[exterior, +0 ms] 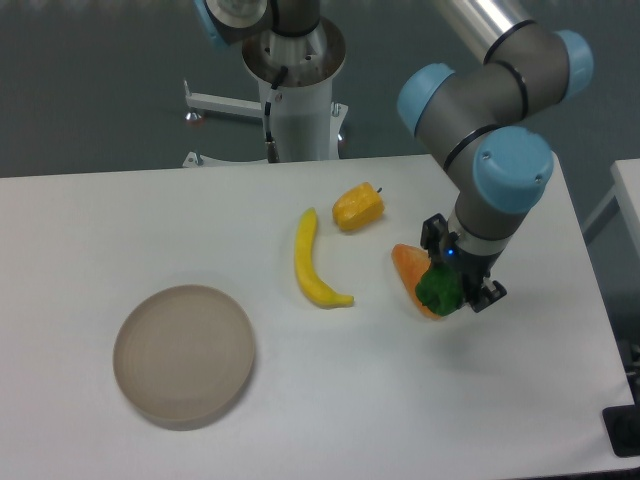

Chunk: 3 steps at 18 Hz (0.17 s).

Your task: Pick up the green pepper from the table

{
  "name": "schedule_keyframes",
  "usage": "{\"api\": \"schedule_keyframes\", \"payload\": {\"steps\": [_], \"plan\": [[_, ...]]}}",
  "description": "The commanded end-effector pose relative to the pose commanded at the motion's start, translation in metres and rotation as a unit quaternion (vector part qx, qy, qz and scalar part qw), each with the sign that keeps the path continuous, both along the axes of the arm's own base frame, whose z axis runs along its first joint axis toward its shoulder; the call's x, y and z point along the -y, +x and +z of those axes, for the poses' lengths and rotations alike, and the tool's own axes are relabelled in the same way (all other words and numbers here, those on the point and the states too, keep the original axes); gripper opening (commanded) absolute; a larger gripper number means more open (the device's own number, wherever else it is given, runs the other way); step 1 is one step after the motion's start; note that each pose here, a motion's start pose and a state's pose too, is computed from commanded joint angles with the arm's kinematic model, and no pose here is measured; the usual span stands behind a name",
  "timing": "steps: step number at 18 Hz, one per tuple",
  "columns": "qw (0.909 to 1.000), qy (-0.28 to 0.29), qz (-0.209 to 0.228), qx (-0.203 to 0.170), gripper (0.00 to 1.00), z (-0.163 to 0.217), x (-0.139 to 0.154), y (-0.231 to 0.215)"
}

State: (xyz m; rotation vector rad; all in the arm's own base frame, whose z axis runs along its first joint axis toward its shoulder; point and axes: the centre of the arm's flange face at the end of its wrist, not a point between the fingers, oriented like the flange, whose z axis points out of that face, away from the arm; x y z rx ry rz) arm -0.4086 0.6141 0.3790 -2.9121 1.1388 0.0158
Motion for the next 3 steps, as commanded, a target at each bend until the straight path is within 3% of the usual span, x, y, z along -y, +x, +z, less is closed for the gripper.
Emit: {"api": "schedule_keyframes", "payload": {"steps": [3], "plan": [[1.0,0.001,0.0,0.001,0.16,0.0,-0.0002,0.0002]]}}
